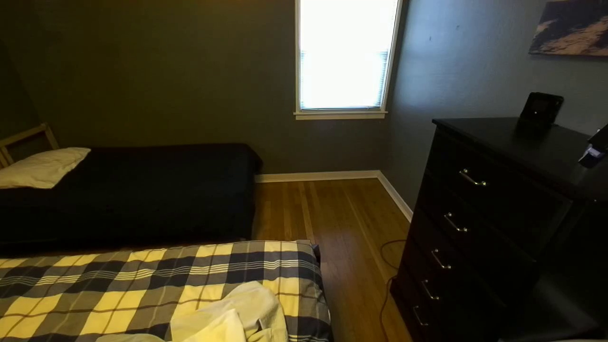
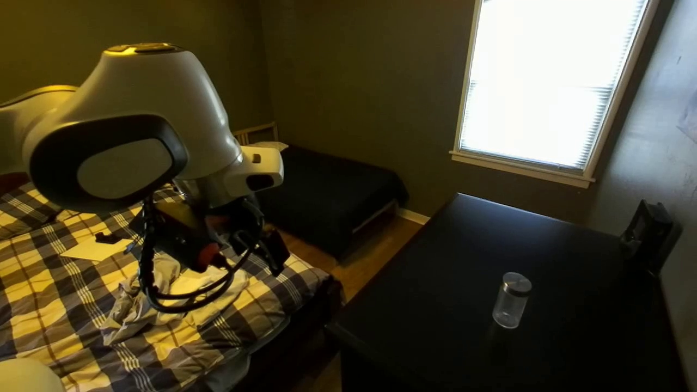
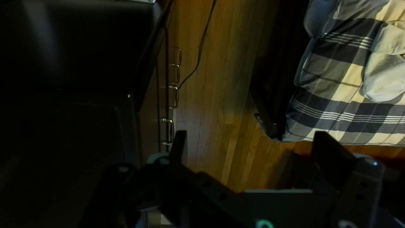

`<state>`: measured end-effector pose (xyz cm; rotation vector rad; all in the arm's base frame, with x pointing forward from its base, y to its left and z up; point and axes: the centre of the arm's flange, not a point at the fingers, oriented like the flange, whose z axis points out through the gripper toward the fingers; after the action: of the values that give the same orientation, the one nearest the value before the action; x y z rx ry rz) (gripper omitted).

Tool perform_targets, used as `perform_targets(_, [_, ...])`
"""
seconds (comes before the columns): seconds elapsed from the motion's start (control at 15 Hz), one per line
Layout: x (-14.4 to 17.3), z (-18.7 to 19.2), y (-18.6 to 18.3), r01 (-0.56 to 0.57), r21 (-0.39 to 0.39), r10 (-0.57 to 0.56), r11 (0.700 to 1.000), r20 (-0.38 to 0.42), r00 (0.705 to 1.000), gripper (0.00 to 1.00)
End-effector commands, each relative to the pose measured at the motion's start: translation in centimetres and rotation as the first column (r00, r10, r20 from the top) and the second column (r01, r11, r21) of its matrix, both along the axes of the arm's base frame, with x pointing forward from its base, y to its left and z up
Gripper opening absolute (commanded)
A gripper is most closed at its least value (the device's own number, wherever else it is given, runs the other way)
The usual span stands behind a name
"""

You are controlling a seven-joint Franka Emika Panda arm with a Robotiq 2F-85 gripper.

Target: Open the top drawer

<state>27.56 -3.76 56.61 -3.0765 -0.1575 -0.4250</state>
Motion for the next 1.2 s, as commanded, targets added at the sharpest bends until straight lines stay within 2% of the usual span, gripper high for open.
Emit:
perform_targets(0.0, [0.0,0.0,0.0,0.0,0.0,0.0,1.0,0.0,1.0,1.0])
perform_targets(0.2, [0.0,0.0,0.0,0.0,0.0,0.0,1.0,0.0,1.0,1.0])
perform_targets(0.4, [2.6,-1.1,0.7,0.034,-0.001,-0.034,0.999,-0.002,0.999,1.0])
perform_targets(0.87, [10.7,-5.8,3.3,0.171,-0.063,-0.172,0.983,-0.013,0.985,1.0])
perform_targets(1.13, [15.5,-8.2,3.3,0.263,-0.071,-0.262,0.962,0.034,0.965,1.0])
